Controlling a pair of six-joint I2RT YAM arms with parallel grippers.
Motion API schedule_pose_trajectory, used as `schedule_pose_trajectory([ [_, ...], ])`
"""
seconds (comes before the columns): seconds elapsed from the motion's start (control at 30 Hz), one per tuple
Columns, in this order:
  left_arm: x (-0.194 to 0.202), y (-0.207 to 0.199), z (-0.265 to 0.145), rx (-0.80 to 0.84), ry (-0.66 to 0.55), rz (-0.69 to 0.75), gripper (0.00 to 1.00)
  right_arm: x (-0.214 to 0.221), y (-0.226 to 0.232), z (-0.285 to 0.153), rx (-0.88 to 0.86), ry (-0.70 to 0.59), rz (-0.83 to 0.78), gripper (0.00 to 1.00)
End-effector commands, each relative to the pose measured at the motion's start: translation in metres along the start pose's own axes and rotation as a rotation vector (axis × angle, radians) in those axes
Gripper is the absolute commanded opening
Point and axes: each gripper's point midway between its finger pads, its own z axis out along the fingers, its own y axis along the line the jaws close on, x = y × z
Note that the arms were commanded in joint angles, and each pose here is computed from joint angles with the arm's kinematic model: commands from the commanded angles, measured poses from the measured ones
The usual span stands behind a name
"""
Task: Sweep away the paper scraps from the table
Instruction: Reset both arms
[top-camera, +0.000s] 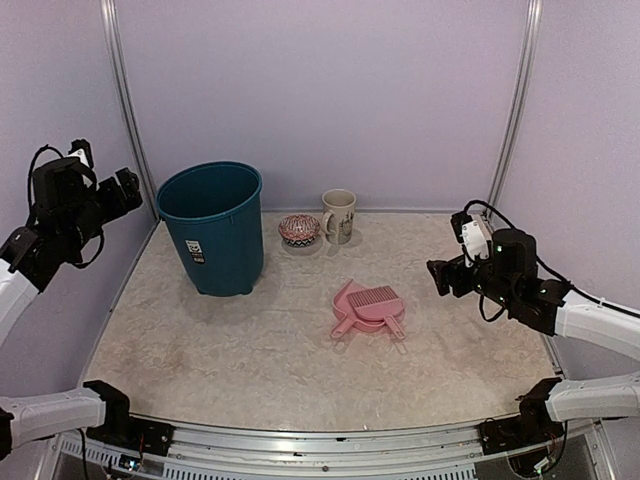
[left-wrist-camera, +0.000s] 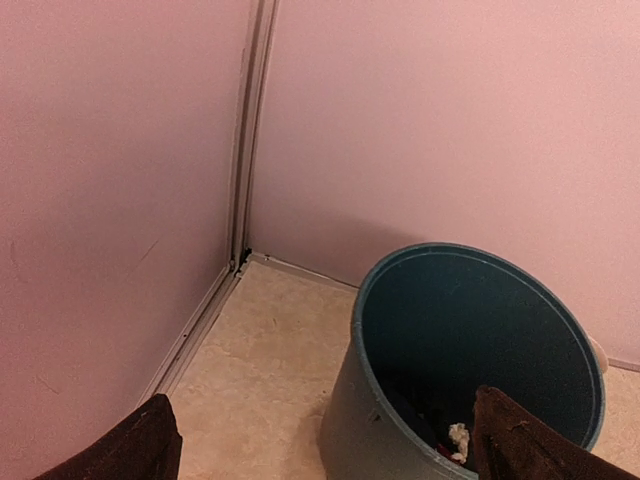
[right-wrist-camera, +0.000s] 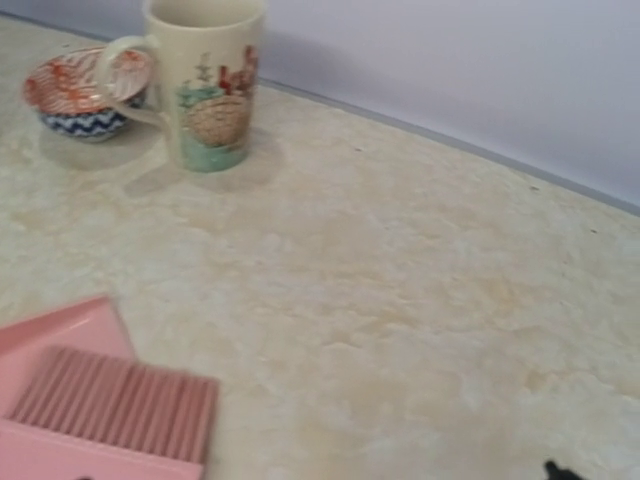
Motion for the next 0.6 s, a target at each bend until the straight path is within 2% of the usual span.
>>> schedule_pose_trajectory([
  [0.0, 0.021, 0.035, 0.017, -0.146, 0.07, -0.009, 0.99, -0.011, -0.025, 0.002, 0.082, -0.038, 0.052, 0.95],
  [0.33, 0.102, 0.068, 0.04, -0.315, 0.31, 0.023, 0.99, -0.007, -0.067, 0.006, 0.241, -0.071, 0.079, 0.96],
  [0.47, 0.127, 0.089, 0.044, -0.36, 0.358, -0.001, 0.99, -0.003, -0.076, 0.006, 0.284, -0.092, 0.082, 0.96],
  [0.57, 0.146, 0.107, 0.053, -0.337, 0.38, -0.065, 0.99, 0.0, -0.083, 0.007, 0.307, -0.127, 0.091, 0.97],
])
